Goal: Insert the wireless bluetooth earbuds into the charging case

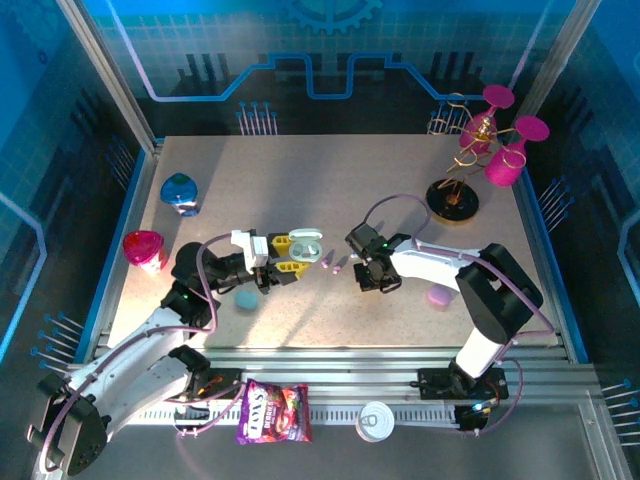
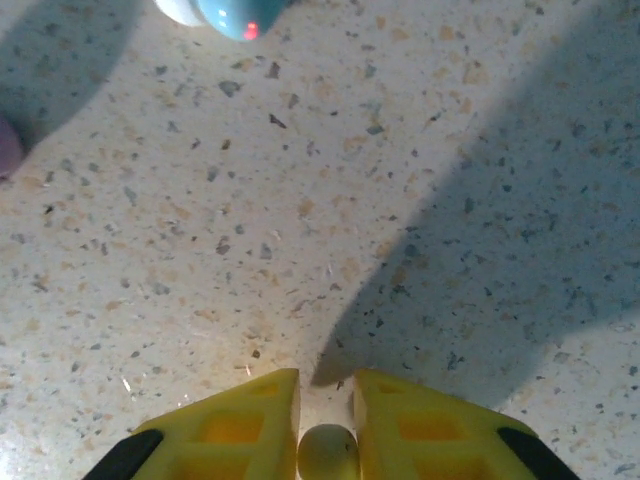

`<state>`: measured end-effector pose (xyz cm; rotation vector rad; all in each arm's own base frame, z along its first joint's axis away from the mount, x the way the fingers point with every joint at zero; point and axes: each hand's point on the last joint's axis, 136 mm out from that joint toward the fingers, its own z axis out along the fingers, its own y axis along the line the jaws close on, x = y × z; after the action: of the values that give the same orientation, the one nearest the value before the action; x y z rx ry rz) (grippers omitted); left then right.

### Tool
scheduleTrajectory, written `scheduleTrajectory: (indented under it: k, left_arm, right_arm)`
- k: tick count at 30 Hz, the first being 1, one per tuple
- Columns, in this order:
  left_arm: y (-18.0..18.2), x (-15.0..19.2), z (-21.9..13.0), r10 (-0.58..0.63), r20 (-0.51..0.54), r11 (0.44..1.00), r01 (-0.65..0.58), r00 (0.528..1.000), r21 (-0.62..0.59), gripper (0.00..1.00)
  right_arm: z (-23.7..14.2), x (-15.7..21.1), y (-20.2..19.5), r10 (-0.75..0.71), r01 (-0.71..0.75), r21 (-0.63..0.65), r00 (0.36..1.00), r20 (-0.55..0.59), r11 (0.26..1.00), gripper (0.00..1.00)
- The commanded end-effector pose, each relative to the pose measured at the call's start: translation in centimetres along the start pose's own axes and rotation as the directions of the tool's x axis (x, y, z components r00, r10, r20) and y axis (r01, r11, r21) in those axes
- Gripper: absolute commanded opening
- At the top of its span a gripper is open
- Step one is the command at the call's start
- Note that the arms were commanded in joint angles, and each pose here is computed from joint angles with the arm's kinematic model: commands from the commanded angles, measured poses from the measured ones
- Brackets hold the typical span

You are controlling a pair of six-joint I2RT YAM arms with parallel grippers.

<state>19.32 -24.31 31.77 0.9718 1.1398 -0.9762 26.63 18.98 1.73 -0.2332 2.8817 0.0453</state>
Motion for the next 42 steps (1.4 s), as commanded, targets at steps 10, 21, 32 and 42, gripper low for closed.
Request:
scheduleTrajectory:
  k: [10, 21, 32, 42]
  left_arm:
    - [-0.6, -2.0, -0.2, 0.068, 0.045, 0.998, -0.068, 0.997, 0.011, 0.18]
    - [-1.4, -2.9, -0.6, 0.100, 0.073, 0.994, -0.102, 0.992, 0.031, 0.18]
    - [-1.4, -2.7, -0.6, 0.102, 0.068, 0.994, -0.104, 0.992, 0.029, 0.18]
    - [-1.3, -2.6, -0.5, 0.101, 0.065, 0.994, -0.103, 0.993, 0.028, 0.18]
  right_arm:
    - [-3.9, -0.8, -1.3, -0.107, 0.101, 0.186, 0.994, 0.022, 0.977, 0.37]
    - [-5.0, -0.4, -0.7, -0.232, 0.249, 0.373, 0.968, -0.091, 0.894, 0.31]
    - [-2.7, 0.8, 0.5, -0.275, 0.337, 0.407, 0.940, -0.203, 0.849, 0.26]
    - [-1.7, 1.3, 0.6, -0.290, 0.372, 0.425, 0.925, -0.245, 0.825, 0.23]
